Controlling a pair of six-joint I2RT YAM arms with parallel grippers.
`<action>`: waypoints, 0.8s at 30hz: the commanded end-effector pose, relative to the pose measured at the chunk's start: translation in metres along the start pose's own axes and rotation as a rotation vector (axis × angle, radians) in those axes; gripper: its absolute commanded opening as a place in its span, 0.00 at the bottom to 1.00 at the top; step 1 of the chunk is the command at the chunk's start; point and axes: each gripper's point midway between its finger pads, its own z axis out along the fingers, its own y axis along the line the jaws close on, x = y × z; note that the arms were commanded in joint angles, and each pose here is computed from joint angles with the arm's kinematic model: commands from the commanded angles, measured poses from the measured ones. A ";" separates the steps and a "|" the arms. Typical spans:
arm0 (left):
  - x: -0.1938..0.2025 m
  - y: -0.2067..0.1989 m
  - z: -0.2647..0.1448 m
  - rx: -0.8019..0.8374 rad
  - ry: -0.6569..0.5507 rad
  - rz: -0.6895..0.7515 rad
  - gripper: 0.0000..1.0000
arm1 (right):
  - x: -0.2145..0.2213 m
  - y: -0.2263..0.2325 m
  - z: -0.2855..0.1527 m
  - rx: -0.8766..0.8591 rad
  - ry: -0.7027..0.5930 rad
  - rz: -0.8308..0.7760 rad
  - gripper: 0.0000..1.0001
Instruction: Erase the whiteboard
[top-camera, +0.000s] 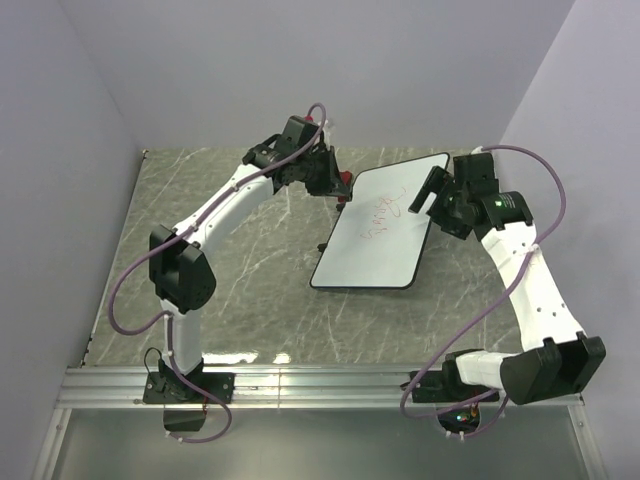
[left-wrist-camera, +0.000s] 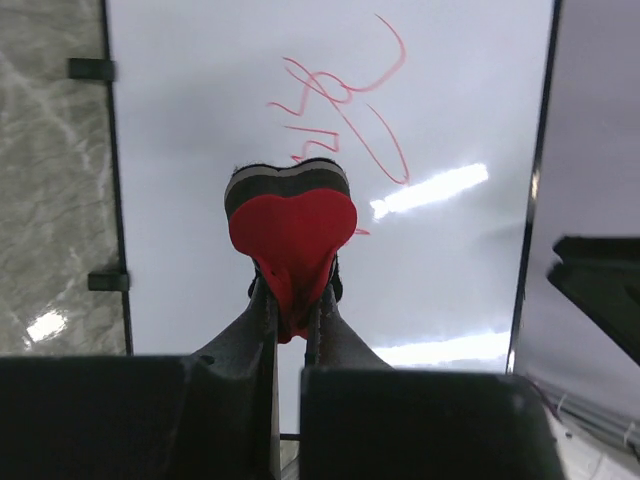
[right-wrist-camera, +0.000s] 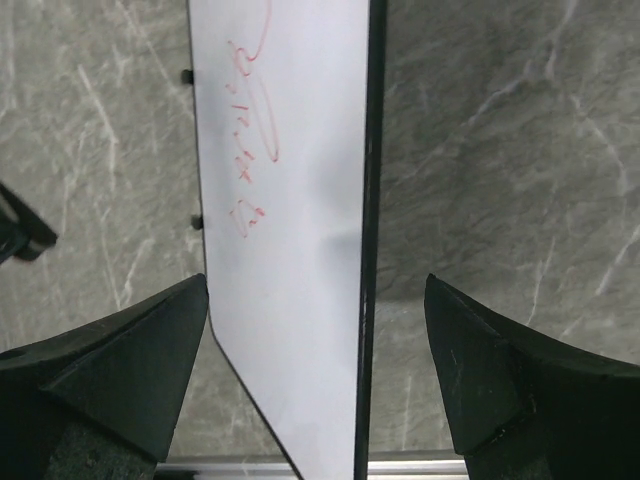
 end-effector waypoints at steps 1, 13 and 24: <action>0.003 -0.035 -0.005 0.166 0.033 0.117 0.00 | -0.016 -0.010 0.006 0.065 -0.054 0.014 0.95; 0.029 -0.058 0.012 0.282 0.114 0.167 0.00 | -0.007 0.016 0.056 -0.114 -0.045 0.011 0.64; 0.037 -0.082 0.062 0.279 0.108 0.201 0.00 | 0.012 -0.003 0.066 -0.061 0.010 -0.059 0.25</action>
